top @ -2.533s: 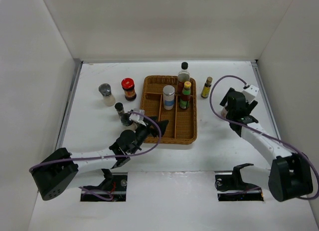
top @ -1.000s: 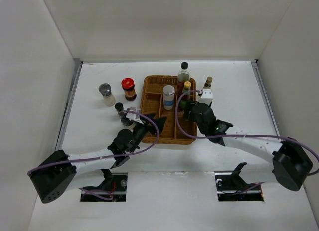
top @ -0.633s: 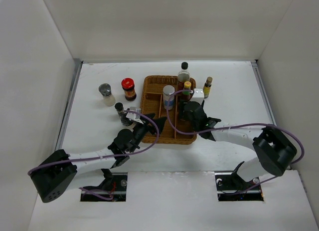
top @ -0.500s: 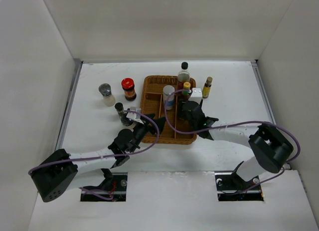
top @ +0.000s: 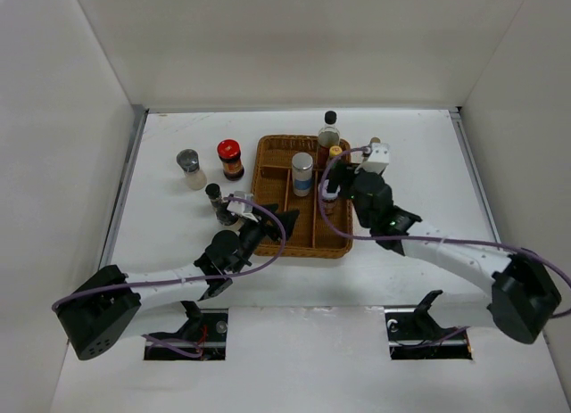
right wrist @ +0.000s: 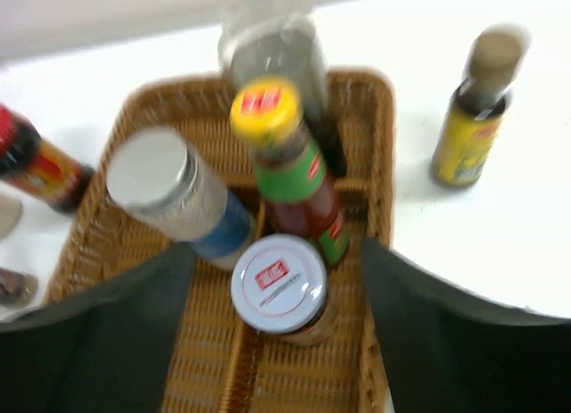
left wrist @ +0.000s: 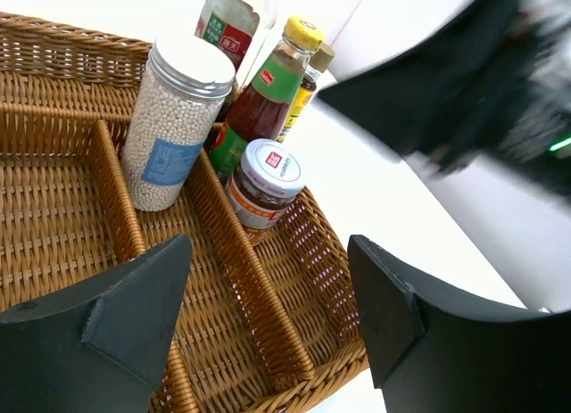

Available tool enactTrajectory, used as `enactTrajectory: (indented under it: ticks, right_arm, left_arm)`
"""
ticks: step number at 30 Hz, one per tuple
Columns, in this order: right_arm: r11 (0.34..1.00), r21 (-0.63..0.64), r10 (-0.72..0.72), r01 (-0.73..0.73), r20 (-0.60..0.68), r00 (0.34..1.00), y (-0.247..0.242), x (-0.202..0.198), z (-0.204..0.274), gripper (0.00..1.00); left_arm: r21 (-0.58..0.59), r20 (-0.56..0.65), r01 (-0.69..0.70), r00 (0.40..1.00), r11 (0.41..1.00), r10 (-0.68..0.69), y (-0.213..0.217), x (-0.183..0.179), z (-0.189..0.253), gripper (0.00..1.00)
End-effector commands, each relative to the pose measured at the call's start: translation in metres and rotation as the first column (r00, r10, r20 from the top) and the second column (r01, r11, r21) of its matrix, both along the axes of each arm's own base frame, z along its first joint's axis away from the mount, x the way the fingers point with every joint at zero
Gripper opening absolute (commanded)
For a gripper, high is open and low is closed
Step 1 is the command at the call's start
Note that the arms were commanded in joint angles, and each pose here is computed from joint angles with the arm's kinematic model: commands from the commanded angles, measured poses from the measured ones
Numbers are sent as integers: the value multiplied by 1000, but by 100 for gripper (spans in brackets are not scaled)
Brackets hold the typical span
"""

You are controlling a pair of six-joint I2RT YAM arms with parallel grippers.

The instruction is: Organize the condiment bottles

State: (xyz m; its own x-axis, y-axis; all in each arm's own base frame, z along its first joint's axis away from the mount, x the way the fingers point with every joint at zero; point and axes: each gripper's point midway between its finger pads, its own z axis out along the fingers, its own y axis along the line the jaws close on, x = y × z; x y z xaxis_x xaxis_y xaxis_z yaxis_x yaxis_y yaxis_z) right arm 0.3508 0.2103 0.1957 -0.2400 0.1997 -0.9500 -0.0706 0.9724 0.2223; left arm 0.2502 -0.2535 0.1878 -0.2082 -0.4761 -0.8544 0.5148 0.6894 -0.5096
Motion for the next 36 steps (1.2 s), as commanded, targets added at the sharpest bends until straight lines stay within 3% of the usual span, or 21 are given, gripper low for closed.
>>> enactTrajectory:
  ticks: [1, 3, 5, 8, 10, 11, 15, 21, 28, 36]
  right_arm:
    - [997, 61, -41, 38, 39, 998, -31, 7, 21, 73]
    - [993, 83, -88, 85, 31, 996, -52, 20, 23, 48]
    - [985, 76, -156, 154, 23, 988, -74, 40, 22, 37]
    - [974, 44, -223, 222, 24, 974, -97, 70, 24, 45]
    - [964, 10, -264, 264, 12, 964, -111, 90, 21, 68]
    - [961, 5, -278, 278, 12, 961, -117, 99, 20, 74]
    - [961, -16, -277, 276, -16, 961, -123, 125, 7, 76]
    - [966, -42, -257, 257, -8, 966, -122, 146, -7, 69]
    - [963, -90, -257, 256, -1, 966, -121, 156, -9, 45]
    - [944, -121, -295, 307, 106, 950, -117, 121, 27, 30]
  left_arm:
    - [-74, 47, 19, 999, 997, -15, -5, 0, 26, 70]
    - [-70, 42, 12, 999, 997, -9, -4, 2, 24, 70]
    - [-72, 47, 17, 999, 997, -13, -5, 0, 26, 70]
    - [-70, 52, 8, 999, 998, -5, -3, 1, 27, 70]
    - [-74, 51, 9, 999, 997, -5, -2, 1, 27, 70]
    - [-76, 55, 7, 998, 997, -3, -1, 1, 29, 70]
    - [-76, 50, 6, 999, 997, -2, -1, 2, 27, 70]
    - [-66, 40, 3, 999, 998, 0, -1, 4, 23, 70]
    - [-74, 47, -4, 999, 997, 8, 2, 4, 26, 70]
    - [-72, 49, 1, 999, 997, 2, 0, 4, 26, 70]
